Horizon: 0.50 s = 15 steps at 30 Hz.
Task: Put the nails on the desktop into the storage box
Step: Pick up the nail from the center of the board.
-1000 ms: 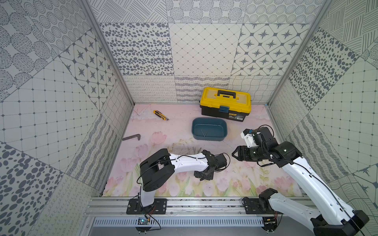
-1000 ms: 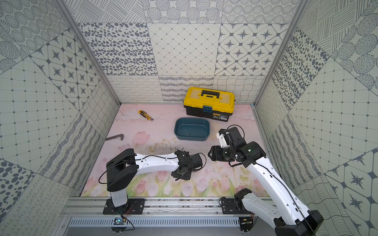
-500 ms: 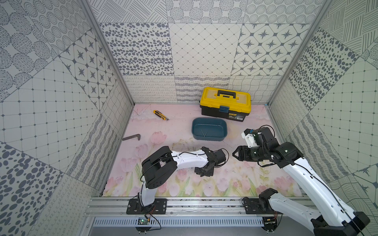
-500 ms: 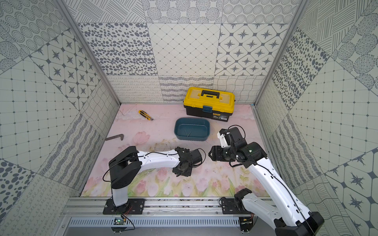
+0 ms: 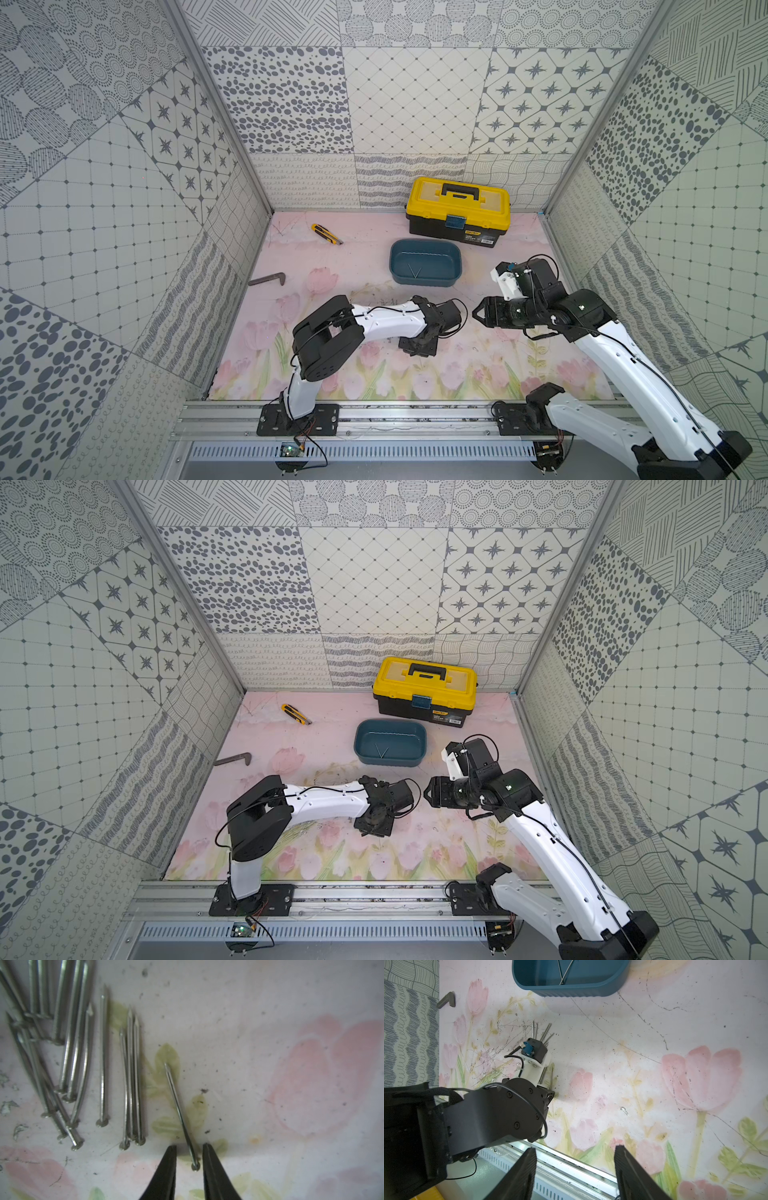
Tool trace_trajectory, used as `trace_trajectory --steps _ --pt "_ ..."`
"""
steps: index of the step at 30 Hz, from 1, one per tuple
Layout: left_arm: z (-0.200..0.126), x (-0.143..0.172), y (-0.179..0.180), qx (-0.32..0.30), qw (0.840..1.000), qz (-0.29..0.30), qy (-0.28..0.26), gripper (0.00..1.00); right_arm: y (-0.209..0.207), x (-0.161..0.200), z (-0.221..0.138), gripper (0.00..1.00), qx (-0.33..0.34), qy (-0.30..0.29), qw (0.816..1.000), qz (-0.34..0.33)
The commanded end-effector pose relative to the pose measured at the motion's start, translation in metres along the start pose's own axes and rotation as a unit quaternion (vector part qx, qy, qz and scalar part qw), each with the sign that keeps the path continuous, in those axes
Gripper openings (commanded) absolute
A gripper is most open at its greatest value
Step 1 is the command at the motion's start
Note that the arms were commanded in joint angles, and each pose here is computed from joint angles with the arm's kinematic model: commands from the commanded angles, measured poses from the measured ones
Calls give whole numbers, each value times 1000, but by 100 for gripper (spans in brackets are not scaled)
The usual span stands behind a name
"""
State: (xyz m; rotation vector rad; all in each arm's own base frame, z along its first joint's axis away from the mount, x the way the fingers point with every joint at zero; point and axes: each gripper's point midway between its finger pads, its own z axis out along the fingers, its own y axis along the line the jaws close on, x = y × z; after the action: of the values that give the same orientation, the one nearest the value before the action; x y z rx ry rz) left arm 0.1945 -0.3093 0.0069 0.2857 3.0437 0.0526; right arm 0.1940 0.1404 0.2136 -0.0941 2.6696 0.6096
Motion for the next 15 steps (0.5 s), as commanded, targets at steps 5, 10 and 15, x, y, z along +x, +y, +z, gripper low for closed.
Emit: trace_trajectory --steps 5,10,15 --pt "36 14 22 -51 998 -2 43 22 7 -10 -8 65 -11 -17 1000 -9" --pt "42 14 27 -59 997 -1 52 16 8 -12 -8 65 -11 -18 1000 -11" --pt "49 21 37 -70 995 -4 66 4 9 -12 -8 65 -11 -17 1000 -8"
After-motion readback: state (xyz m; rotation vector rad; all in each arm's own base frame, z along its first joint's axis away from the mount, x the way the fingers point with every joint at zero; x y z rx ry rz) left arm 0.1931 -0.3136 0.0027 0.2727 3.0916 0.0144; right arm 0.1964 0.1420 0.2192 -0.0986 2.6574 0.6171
